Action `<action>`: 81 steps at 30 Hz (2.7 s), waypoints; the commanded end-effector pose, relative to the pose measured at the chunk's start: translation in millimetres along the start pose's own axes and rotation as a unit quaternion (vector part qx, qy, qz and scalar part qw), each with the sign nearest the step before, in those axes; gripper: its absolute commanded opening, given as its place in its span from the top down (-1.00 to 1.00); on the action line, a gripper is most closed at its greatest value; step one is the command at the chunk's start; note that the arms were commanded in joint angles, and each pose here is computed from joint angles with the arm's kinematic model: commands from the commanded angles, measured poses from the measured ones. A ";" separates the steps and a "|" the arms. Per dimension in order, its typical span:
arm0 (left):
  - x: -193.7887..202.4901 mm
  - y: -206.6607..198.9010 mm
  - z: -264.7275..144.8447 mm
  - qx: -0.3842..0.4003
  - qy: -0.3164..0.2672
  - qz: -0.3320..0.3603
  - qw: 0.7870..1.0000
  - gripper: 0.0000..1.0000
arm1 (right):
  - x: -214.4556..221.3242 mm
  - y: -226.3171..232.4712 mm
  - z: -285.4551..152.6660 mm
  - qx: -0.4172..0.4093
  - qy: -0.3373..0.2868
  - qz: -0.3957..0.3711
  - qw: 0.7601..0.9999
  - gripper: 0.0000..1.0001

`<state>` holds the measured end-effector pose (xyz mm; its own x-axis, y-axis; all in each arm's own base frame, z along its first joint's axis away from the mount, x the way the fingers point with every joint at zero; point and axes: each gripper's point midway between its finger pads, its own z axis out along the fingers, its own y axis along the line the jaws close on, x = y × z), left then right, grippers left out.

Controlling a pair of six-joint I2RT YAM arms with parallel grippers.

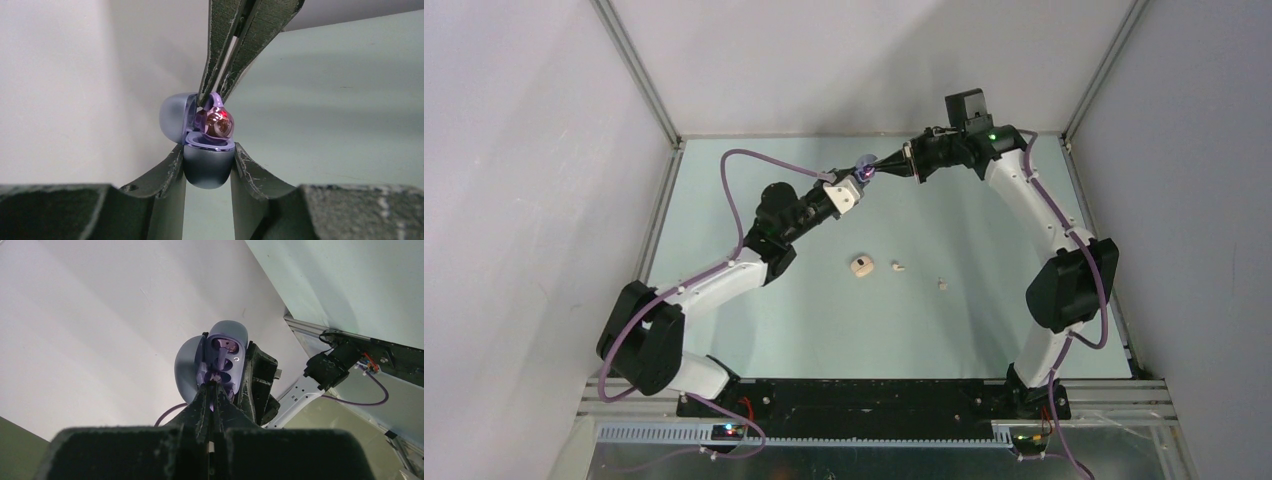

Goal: Insert the wireless bluetooth earbuds into the charging case
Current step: Place the earbud in the charging case, then close the charging case.

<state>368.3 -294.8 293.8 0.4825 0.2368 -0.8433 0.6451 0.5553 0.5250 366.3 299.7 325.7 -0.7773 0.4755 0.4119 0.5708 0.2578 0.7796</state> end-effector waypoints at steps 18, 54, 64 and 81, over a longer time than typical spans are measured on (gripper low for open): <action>-39.2 14.5 -5.6 -0.049 -0.049 0.030 0.997 1.00 | 5.6 7.7 1.6 0.005 -0.072 -0.010 0.997 0.76; -56.7 -3.0 -65.7 0.211 0.001 -0.221 0.952 1.00 | -33.5 -14.1 -1.2 -0.125 -0.051 -0.805 0.577 0.40; -57.1 3.0 -69.6 0.246 0.013 -0.257 0.934 1.00 | -13.5 22.0 48.6 -0.145 -0.061 -0.807 0.568 0.59; -11.5 21.6 -57.1 0.143 0.104 -0.333 0.926 1.00 | 45.9 10.2 23.9 -0.178 -0.044 -0.827 0.531 0.56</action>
<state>321.2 -248.0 291.6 -0.2003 0.1027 -0.9743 0.9418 0.2942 -0.1626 363.5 349.2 301.6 -0.2275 -0.1556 -0.9613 -0.9536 0.2355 0.1876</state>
